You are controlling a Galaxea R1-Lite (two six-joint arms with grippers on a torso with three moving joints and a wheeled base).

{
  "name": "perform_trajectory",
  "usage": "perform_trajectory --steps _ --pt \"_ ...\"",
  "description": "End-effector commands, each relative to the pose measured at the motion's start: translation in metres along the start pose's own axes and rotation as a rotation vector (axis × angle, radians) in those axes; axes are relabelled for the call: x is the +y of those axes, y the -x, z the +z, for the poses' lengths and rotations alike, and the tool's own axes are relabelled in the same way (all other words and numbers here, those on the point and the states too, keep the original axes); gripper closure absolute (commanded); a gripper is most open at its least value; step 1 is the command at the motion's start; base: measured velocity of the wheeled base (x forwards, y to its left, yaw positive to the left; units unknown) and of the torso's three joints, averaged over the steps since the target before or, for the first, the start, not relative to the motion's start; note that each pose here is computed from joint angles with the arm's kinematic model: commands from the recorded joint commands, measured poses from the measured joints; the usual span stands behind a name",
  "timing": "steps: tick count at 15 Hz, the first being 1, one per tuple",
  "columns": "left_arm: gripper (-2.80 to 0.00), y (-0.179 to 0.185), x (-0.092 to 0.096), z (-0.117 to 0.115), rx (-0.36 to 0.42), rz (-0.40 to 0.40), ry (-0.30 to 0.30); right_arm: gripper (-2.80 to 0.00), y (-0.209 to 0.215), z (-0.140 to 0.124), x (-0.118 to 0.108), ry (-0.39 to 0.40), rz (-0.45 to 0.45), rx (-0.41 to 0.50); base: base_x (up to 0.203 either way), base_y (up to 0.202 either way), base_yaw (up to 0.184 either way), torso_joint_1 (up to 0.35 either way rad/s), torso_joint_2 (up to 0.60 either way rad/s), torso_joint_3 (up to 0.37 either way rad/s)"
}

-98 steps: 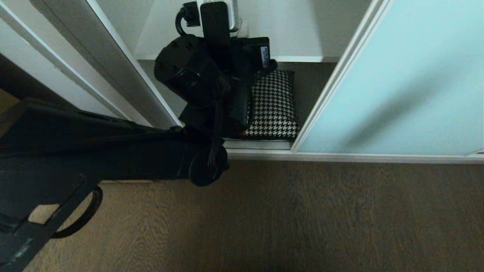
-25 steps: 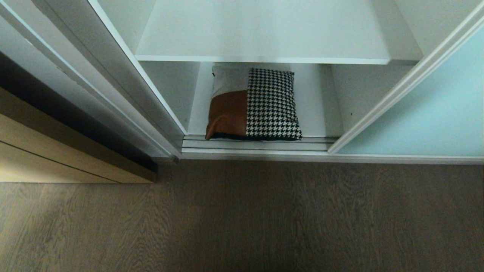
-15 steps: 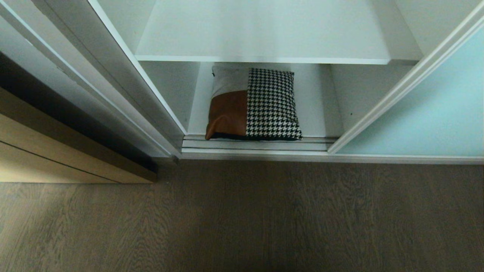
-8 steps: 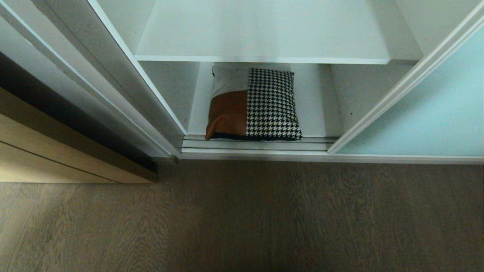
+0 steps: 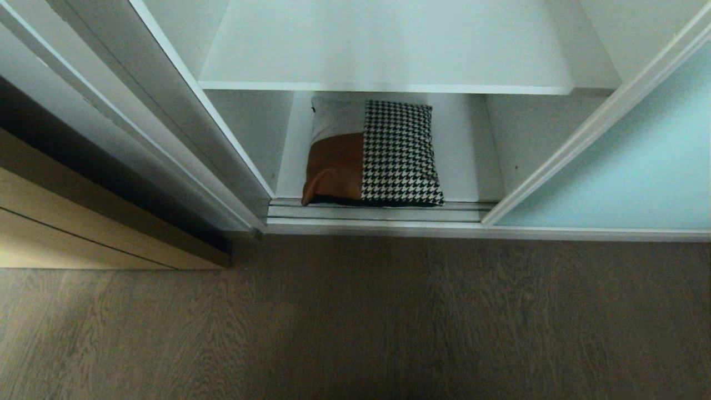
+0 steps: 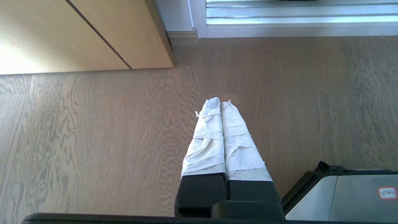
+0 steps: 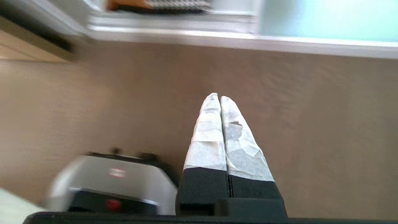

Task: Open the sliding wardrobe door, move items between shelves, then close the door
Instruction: Place the pillow on the higher shelf

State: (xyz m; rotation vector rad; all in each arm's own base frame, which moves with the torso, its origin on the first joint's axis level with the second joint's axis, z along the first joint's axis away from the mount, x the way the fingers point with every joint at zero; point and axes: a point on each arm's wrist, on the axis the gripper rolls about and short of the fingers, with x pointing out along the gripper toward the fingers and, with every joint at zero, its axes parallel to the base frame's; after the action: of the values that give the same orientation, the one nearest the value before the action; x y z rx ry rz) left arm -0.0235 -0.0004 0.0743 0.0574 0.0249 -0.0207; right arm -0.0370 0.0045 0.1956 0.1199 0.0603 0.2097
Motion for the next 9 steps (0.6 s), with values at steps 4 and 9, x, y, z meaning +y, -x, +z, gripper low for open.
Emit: perform_trajectory --steps 4,9 --pt "0.00 0.000 0.000 0.000 0.002 0.000 -0.001 0.00 -0.081 0.068 -0.005 -0.124 0.147 0.119 0.000 0.000 0.000 0.000 0.00 0.000" --pt "0.00 0.000 0.000 0.000 0.002 0.000 -0.001 0.00 -0.121 0.116 0.003 -0.171 0.347 0.057 0.000 0.000 0.000 0.000 0.00 0.000"
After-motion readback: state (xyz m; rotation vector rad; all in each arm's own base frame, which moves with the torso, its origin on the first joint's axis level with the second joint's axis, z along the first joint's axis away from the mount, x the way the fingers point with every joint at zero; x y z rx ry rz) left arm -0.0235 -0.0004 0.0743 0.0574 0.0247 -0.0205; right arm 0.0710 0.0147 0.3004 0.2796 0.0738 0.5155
